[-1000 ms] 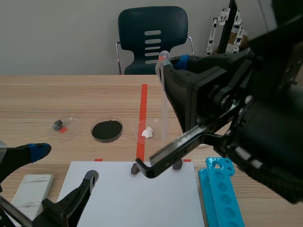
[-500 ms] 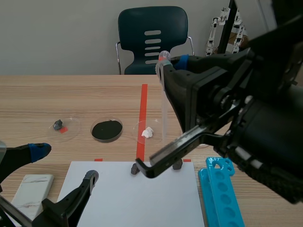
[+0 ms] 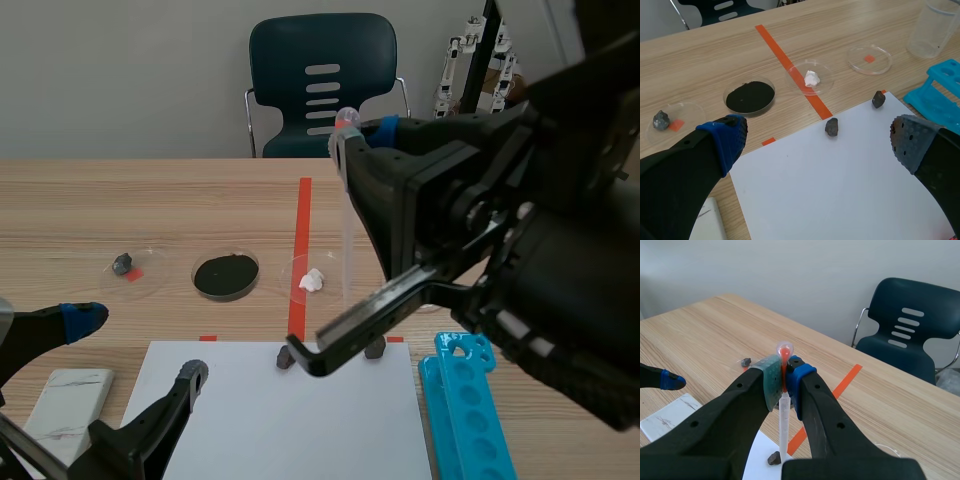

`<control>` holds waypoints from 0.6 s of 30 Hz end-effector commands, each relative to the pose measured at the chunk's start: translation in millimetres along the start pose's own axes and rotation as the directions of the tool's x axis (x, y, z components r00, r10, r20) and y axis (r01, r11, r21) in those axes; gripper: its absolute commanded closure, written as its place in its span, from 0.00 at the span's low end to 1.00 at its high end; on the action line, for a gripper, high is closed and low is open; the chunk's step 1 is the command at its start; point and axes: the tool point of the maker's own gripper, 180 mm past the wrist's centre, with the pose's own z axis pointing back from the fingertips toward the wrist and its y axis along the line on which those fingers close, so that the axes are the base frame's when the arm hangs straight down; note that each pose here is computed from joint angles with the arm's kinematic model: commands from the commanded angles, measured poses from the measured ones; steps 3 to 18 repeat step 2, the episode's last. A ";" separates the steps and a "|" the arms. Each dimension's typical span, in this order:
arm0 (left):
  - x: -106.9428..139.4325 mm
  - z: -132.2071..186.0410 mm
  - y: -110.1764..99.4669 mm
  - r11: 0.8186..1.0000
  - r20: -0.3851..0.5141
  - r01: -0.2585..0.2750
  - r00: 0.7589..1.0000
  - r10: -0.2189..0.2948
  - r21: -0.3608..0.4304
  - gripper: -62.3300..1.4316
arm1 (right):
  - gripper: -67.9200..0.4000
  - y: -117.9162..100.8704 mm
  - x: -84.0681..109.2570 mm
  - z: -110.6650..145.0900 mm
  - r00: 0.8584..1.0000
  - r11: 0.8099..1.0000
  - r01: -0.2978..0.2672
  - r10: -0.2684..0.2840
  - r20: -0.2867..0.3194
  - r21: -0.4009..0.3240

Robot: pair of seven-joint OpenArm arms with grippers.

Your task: Squeeze the dropper onto the mineral

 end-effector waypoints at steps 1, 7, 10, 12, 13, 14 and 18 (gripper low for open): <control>11.7 -1.0 -0.5 1.000 0.038 -0.001 0.999 0.001 0.000 0.03 | 0.98 -1.3 8.0 -0.3 1.000 1.000 -0.006 0.006 0.030 -0.001; 11.7 -1.0 -0.5 1.000 0.038 -0.001 0.999 0.001 0.000 0.03 | 0.98 -1.3 8.0 -0.3 1.000 1.000 -0.006 0.006 0.030 -0.001; 11.7 -1.0 -0.5 1.000 0.038 -0.001 0.999 0.001 0.000 0.03 | 0.98 -1.3 8.0 -0.3 1.000 1.000 -0.006 0.006 0.030 -0.001; 11.7 -1.0 -0.5 1.000 0.038 -0.001 0.999 0.001 0.000 0.03 | 0.98 -1.3 8.0 -0.3 1.000 1.000 -0.006 0.006 0.030 -0.001; 11.7 -1.0 -0.5 1.000 0.038 -0.001 0.999 0.001 0.000 0.03 | 0.98 -1.3 8.0 -0.3 1.000 1.000 -0.006 0.006 0.030 -0.001; 11.7 -1.0 -0.5 1.000 0.038 -0.001 0.999 0.001 0.000 0.03 | 0.98 -1.3 8.0 -0.3 1.000 1.000 -0.006 0.006 0.030 -0.001; 11.7 -1.0 -0.5 1.000 0.038 -0.001 0.999 0.001 0.000 0.03 | 0.98 -1.3 8.0 -0.3 1.000 1.000 -0.006 0.006 0.030 -0.001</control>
